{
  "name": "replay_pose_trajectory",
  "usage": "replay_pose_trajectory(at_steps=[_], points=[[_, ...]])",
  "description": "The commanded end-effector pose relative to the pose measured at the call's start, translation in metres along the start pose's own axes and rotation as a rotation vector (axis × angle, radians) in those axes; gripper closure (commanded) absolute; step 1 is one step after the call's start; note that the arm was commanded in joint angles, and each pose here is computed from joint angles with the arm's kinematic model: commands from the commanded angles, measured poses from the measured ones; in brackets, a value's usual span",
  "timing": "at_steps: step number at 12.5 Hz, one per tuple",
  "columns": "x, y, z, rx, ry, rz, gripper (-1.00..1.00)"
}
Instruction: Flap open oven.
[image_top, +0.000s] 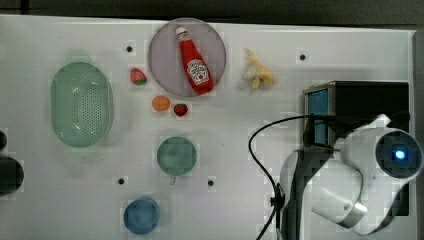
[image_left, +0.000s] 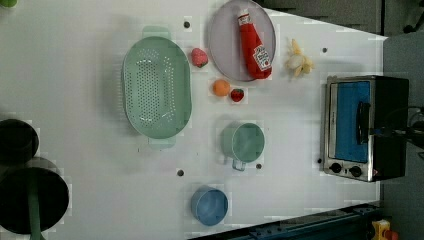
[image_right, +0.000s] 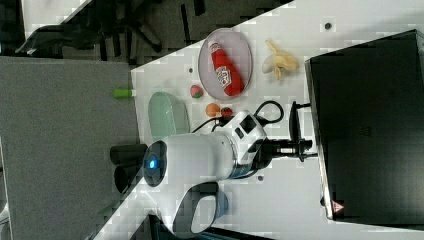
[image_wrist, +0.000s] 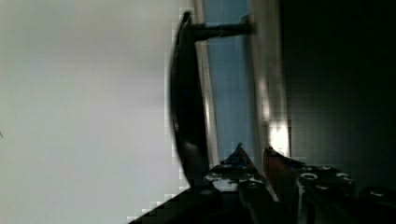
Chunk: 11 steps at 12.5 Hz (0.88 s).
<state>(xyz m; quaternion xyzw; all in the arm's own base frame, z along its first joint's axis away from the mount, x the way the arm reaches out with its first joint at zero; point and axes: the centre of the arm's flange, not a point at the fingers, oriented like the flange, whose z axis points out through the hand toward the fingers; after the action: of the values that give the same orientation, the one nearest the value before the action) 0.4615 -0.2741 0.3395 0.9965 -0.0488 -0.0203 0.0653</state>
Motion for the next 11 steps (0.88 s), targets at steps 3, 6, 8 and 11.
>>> replay_pose_trajectory(at_steps=[3,6,8,11], points=[[0.012,-0.009,0.003,-0.011,0.052,-0.057,0.65],[0.012,-0.016,0.014,-0.007,0.03,-0.068,0.65],[0.016,-0.022,0.019,-0.016,0.034,-0.066,0.65],[0.021,-0.049,0.024,-0.043,0.017,-0.071,0.65]])
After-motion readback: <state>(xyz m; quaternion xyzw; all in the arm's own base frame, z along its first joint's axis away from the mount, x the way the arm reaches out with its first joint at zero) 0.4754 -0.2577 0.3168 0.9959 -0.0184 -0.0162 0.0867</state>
